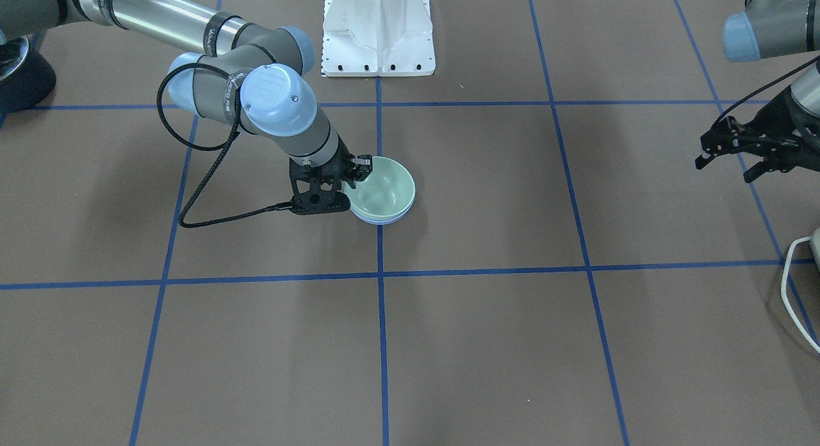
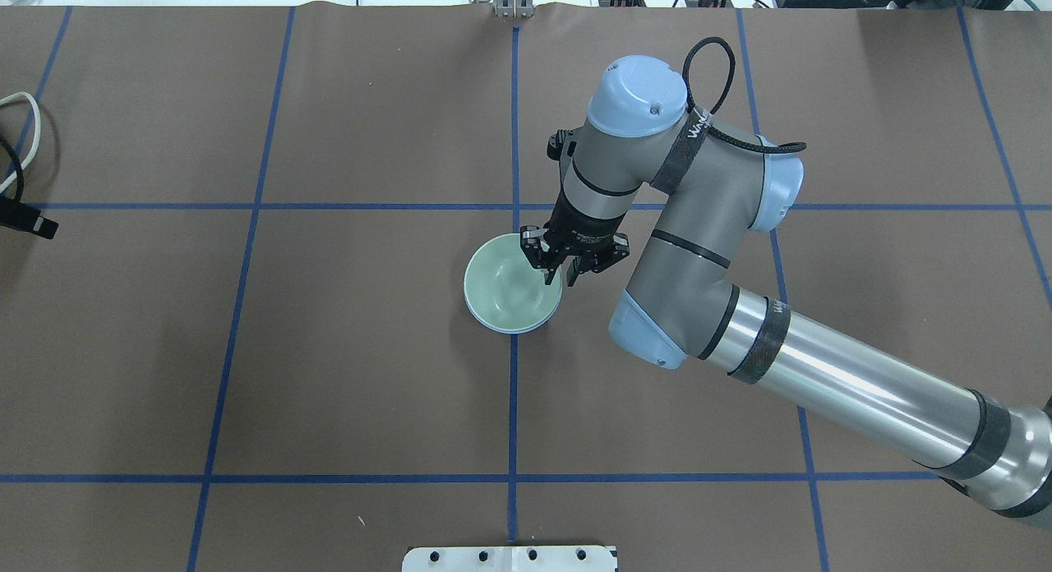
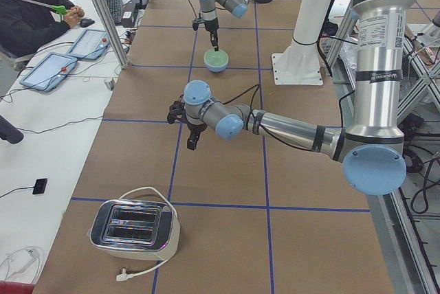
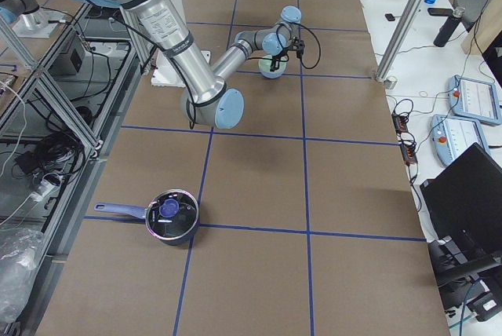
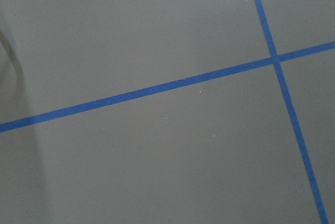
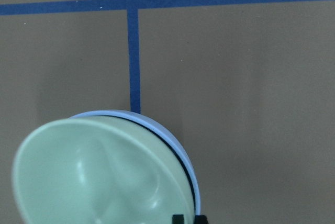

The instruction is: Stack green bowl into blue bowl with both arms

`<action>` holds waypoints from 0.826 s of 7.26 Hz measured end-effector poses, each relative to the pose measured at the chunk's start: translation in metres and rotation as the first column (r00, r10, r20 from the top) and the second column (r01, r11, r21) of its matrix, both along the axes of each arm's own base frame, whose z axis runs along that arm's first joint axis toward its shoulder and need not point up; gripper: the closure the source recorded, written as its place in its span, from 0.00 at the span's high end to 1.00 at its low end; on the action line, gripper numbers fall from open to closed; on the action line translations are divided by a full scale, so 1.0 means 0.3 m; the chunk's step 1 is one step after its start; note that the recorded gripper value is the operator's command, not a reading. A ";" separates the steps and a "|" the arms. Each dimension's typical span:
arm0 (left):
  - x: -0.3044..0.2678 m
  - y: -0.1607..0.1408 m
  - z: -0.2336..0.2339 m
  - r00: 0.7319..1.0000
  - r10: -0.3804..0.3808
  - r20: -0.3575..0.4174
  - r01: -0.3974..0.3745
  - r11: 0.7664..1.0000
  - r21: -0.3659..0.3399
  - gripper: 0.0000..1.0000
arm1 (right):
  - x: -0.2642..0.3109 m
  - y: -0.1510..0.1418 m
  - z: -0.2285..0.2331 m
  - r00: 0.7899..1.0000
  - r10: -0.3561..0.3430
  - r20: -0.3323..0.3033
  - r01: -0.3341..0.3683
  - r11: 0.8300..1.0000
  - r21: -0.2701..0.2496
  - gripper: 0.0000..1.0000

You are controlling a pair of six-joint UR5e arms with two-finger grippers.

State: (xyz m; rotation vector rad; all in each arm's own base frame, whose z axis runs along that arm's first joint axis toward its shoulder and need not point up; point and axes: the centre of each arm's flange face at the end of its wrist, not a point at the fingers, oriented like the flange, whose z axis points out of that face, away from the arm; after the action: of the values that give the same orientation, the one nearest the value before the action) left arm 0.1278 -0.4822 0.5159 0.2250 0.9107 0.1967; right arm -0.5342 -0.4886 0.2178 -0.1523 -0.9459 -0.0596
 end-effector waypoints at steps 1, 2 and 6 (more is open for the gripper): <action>0.000 0.000 -0.001 1.000 0.000 0.000 0.000 1.000 0.001 0.98 | 0.002 0.000 -0.003 1.000 0.001 0.002 -0.001 1.000 0.003 1.00; 0.000 0.000 -0.003 1.000 0.000 -0.001 0.000 1.000 0.001 0.98 | 0.009 -0.002 -0.010 1.000 0.001 0.006 -0.001 1.000 0.009 1.00; -0.030 -0.008 0.002 1.000 -0.011 -0.002 0.011 1.000 0.002 0.98 | 0.287 -0.212 0.051 0.998 0.048 0.027 -0.050 0.996 0.074 1.00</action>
State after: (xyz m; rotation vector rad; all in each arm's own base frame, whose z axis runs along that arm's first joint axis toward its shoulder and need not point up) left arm 0.1188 -0.4845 0.5165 0.2323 0.9110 0.1869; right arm -0.4483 -0.5521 0.2331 -0.0595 -0.9708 -0.0515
